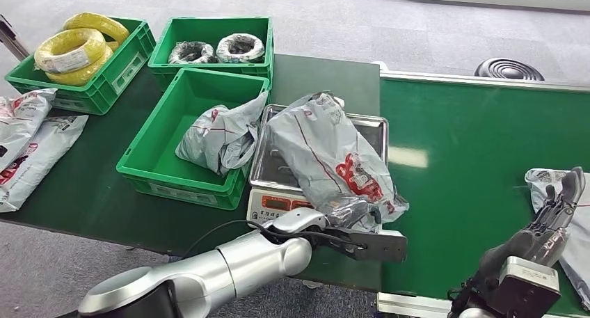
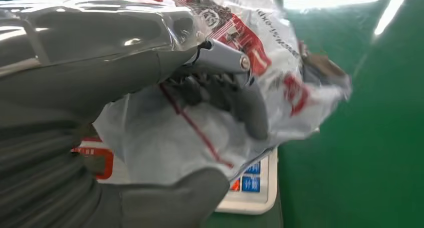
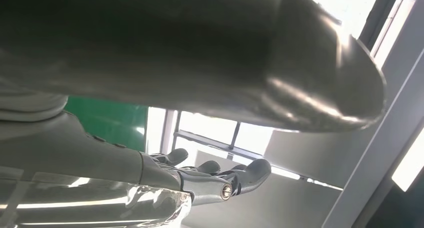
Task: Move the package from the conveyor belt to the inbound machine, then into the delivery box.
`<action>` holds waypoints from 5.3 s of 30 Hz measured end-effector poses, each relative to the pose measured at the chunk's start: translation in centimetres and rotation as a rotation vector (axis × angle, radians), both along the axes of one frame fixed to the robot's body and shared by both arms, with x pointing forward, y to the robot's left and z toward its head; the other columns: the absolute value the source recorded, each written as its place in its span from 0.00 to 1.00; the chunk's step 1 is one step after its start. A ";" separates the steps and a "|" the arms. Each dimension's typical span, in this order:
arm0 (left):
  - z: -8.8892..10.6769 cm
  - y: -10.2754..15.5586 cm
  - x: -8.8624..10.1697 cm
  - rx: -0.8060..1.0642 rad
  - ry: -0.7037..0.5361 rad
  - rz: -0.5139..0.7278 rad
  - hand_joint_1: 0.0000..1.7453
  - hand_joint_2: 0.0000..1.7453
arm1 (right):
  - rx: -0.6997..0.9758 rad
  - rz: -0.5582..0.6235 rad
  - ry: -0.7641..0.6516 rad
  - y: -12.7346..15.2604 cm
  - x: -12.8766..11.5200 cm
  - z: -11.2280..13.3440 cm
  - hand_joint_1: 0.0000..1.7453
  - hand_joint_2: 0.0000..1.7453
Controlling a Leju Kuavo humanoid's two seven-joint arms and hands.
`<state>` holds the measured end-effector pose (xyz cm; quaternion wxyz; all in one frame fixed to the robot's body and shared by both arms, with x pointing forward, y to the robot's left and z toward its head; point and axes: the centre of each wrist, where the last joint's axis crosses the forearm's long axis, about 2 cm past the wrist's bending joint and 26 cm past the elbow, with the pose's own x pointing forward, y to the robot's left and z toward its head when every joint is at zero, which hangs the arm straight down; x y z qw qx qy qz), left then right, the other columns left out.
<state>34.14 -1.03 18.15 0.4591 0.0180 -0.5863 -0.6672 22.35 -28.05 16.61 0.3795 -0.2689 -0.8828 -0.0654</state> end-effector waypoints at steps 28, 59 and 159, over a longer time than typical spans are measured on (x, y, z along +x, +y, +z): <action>-1.1 1.3 0.7 -0.161 -0.098 0.131 0.55 1.00 | 0.006 0.028 0.013 0.4 0.1 0.0 0.00 1.00; 1.9 2.2 3.1 -0.310 -0.051 0.426 0.00 1.00 | 0.021 -0.002 0.062 1.0 0.2 -0.6 0.00 1.00; 8.3 35.6 14.6 -0.813 -0.444 1.205 0.00 1.00 | 0.017 0.047 0.178 1.0 -0.6 -3.1 0.00 1.00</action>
